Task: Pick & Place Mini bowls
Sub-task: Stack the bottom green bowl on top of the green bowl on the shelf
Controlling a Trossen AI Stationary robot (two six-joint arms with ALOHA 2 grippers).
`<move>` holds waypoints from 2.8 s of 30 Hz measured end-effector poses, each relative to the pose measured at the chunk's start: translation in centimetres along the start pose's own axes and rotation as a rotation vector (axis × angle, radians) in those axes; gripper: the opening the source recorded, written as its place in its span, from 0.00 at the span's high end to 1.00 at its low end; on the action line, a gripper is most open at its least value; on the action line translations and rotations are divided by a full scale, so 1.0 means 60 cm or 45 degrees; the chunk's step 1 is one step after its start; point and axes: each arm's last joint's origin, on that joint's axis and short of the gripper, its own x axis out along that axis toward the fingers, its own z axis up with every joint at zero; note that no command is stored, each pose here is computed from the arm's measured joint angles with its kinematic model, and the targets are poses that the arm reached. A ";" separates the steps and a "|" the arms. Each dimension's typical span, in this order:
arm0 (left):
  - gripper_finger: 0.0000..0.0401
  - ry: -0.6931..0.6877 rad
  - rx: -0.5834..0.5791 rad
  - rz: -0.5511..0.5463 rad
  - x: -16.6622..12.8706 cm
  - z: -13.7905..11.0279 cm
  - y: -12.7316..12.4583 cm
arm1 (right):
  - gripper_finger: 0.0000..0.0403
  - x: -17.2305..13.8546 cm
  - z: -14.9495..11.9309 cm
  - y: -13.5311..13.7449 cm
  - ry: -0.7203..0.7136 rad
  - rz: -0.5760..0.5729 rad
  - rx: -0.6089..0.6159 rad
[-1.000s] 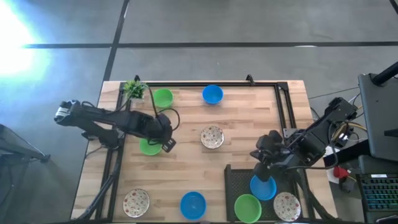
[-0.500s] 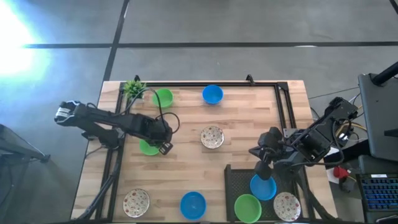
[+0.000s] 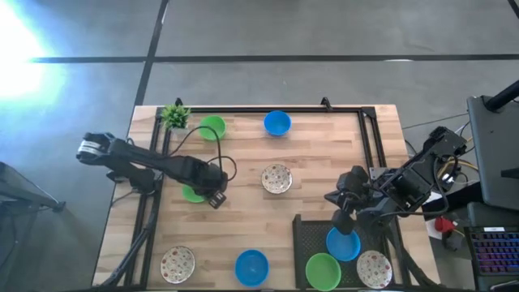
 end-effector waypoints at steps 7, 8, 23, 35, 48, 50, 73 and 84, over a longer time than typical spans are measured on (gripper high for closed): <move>0.79 0.017 -0.002 0.007 0.012 -0.003 0.004 | 0.98 0.000 0.000 0.000 0.000 0.000 0.001; 0.79 0.018 -0.002 0.009 0.014 -0.004 0.005 | 0.98 0.000 0.000 0.000 0.000 0.000 0.001; 0.79 0.004 0.011 -0.033 0.053 -0.014 0.018 | 0.98 0.000 0.000 0.000 -0.001 0.000 0.002; 0.98 0.033 0.057 -0.038 0.055 -0.017 0.020 | 0.98 0.000 0.000 0.000 -0.006 -0.004 -0.003; 1.00 -0.130 0.207 -0.216 -0.034 0.026 -0.039 | 0.98 0.000 0.003 -0.002 -0.094 -0.044 -0.010; 1.00 -0.178 0.236 -0.218 -0.054 0.033 -0.046 | 0.98 0.002 0.003 0.000 -0.094 -0.047 -0.008; 1.00 -0.782 1.012 0.251 -0.173 0.109 -0.122 | 0.94 0.024 0.037 -0.014 -0.403 -0.261 -0.036; 1.00 -0.795 1.577 0.629 -0.150 0.124 -0.166 | 0.72 0.037 0.061 -0.013 -0.500 -0.323 -0.147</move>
